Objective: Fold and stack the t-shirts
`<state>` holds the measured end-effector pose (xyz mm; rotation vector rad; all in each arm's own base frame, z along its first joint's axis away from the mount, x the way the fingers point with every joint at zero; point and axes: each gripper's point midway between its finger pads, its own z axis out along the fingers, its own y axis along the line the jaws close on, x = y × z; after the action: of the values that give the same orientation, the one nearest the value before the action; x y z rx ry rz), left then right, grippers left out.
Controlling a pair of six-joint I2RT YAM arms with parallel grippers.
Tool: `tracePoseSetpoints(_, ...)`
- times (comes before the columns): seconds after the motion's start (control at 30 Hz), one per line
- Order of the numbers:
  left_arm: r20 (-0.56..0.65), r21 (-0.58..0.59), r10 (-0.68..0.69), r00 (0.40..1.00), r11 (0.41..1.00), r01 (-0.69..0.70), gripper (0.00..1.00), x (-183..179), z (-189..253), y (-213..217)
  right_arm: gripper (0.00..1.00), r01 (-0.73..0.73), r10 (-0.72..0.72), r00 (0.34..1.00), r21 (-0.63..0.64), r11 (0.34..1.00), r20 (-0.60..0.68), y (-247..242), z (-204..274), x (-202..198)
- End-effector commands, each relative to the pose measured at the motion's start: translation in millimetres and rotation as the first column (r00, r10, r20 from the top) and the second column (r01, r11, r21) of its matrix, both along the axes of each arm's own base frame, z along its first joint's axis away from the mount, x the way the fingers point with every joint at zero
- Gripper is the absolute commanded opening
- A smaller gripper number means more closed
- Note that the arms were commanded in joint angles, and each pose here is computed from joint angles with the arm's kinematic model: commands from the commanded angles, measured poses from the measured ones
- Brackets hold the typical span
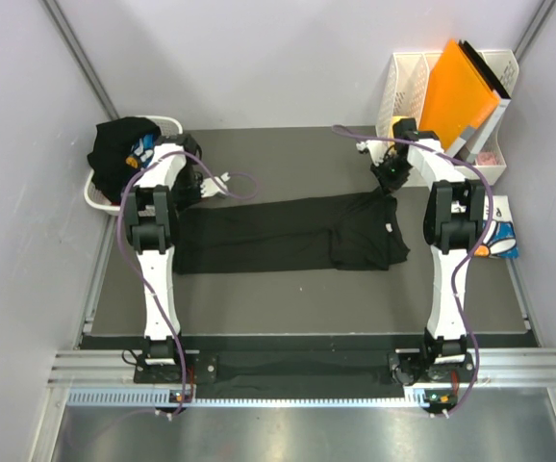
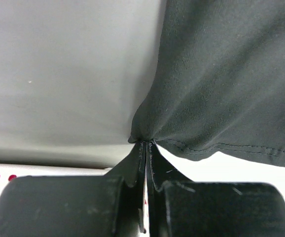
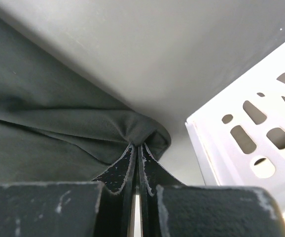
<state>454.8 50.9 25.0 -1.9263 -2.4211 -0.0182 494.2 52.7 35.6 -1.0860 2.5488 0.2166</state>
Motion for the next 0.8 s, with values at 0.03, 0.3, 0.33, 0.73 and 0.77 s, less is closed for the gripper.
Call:
tracePoseSetpoints(0.03,0.005,0.069,0.016,1.0,0.998,-0.016,0.0,-2.0,-2.5,10.2,0.0,-0.031,0.037,0.996,-0.073,0.997,0.076,-17.8,30.9,5.2)
tracePoseSetpoints(0.3,0.031,0.116,0.036,0.999,0.993,-0.039,0.0,0.2,-3.4,18.0,0.0,-0.059,0.069,0.995,-0.134,0.989,0.069,-33.9,30.6,-1.2)
tracePoseSetpoints(0.33,0.036,0.12,0.04,0.999,0.992,-0.044,0.0,1.1,-3.6,18.8,0.0,-0.062,0.071,0.996,-0.137,0.989,0.062,-35.1,29.4,-2.9)
tracePoseSetpoints(0.73,0.057,0.18,0.045,0.997,0.982,-0.054,0.0,2.1,-4.0,15.2,0.0,-0.104,0.111,0.993,-0.177,0.979,0.028,-48.2,28.6,-12.5)
tracePoseSetpoints(0.77,0.061,0.187,0.046,0.997,0.981,-0.056,0.0,2.3,-4.6,16.4,0.0,-0.106,0.111,0.993,-0.175,0.979,0.024,-48.0,27.1,-13.0)
